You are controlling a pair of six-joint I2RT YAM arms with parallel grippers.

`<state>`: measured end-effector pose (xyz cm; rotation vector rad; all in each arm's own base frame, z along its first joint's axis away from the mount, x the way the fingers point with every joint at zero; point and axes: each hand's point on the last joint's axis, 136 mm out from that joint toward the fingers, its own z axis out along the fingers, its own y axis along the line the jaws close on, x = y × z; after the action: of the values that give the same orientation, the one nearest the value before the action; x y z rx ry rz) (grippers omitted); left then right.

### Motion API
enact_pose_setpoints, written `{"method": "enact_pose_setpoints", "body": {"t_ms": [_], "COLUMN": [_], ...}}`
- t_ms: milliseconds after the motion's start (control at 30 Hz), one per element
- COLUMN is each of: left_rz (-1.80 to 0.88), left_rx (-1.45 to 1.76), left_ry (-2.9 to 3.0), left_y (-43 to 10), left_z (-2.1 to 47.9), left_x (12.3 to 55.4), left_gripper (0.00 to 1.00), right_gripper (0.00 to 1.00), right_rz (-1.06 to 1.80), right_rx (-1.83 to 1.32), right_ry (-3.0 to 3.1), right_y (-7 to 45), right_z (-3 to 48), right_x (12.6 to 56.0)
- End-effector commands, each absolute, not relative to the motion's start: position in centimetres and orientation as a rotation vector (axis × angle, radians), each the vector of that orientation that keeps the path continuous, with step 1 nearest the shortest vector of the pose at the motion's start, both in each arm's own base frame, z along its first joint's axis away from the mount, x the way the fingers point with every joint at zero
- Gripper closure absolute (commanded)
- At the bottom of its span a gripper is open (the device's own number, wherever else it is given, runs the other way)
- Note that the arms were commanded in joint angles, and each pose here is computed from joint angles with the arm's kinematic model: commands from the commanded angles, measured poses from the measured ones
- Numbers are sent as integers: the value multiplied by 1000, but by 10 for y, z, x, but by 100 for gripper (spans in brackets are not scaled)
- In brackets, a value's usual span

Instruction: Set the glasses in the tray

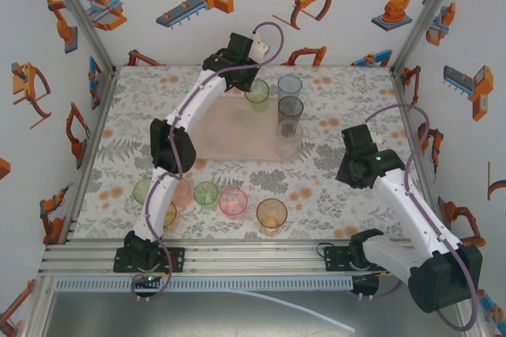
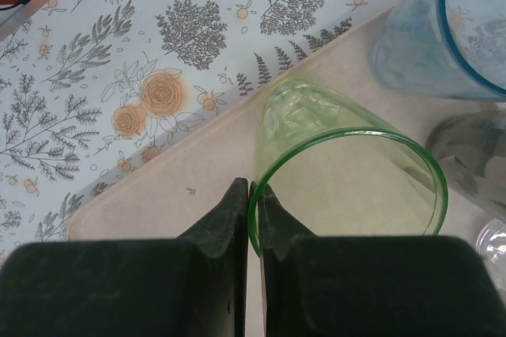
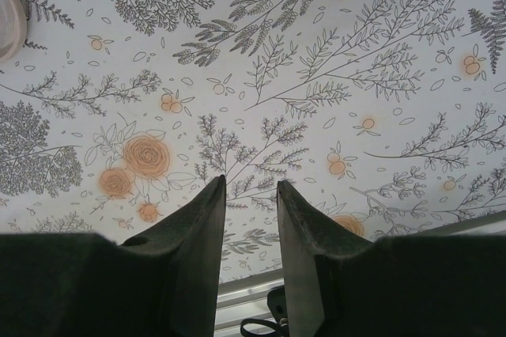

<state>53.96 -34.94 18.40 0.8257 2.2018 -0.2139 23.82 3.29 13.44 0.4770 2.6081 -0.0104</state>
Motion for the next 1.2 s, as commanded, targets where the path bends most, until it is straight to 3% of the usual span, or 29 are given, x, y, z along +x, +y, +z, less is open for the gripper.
{"method": "enact_pose_setpoints", "body": {"t_ms": [0, 1167], "left_rz": [-260, -283], "left_rx": [790, 822], "left_ry": [2152, 2198], "left_y": [-356, -357], "left_z": [200, 190], "left_x": [547, 538], "left_gripper": [91, 83], "right_gripper": [67, 66], "right_rz": [-5, 16], "right_rx": [468, 458], "right_ry": [2592, 2605], "right_y": [33, 38], "right_z": [142, 135], "right_x": [245, 249]}}
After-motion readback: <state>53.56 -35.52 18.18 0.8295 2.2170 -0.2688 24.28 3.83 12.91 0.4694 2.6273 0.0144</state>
